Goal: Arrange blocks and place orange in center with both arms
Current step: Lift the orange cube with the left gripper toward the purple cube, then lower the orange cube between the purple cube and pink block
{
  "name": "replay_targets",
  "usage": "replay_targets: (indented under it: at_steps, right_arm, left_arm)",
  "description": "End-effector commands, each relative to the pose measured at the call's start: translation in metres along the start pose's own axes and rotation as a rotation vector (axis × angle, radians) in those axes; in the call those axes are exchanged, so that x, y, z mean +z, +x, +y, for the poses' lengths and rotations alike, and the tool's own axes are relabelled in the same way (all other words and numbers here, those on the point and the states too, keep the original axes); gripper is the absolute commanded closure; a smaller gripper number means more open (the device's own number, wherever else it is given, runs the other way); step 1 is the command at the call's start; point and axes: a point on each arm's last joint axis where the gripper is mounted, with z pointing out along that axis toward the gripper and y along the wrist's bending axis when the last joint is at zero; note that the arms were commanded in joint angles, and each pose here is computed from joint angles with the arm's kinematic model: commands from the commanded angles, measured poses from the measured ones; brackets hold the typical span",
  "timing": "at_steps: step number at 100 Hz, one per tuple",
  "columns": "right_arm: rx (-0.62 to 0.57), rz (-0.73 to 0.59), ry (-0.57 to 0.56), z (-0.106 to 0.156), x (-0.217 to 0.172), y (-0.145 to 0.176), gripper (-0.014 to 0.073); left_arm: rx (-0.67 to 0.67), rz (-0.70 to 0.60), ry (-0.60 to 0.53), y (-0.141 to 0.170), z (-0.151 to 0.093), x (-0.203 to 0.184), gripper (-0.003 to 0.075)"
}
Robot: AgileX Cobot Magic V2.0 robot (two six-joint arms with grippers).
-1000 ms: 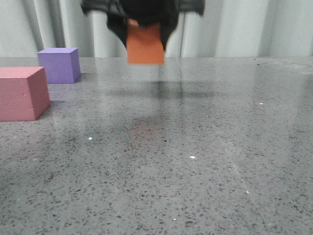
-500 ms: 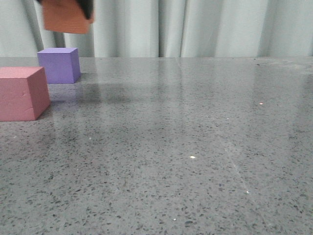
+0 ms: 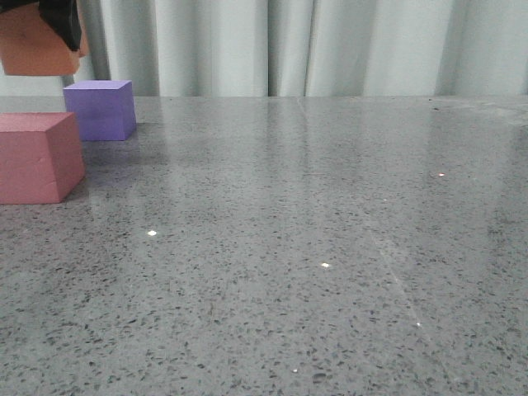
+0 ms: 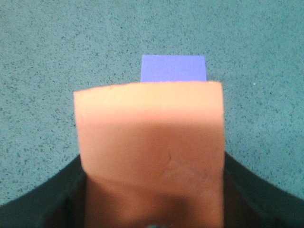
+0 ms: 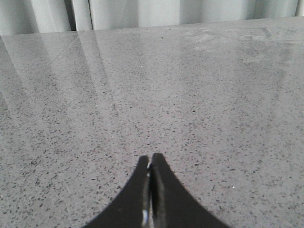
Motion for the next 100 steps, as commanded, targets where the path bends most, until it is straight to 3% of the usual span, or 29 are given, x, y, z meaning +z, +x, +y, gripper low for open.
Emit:
replay_targets:
  at_steps: [1,75,100]
  right_arm:
    - [-0.012,-0.123,-0.009,0.001,-0.003,-0.014,0.0662]
    - [-0.012,-0.123,-0.009,0.001,-0.003,-0.014,0.0662]
    - [-0.012,-0.123,-0.009,0.001,-0.003,-0.014,0.0662]
  left_arm:
    - [0.0,-0.086,0.067,-0.012,0.0,-0.014,0.0666]
    - [0.079,0.004,0.073,0.015,-0.016,0.029,0.0666]
    - [0.043,0.045,0.054,0.02,-0.009,0.045,0.0666]
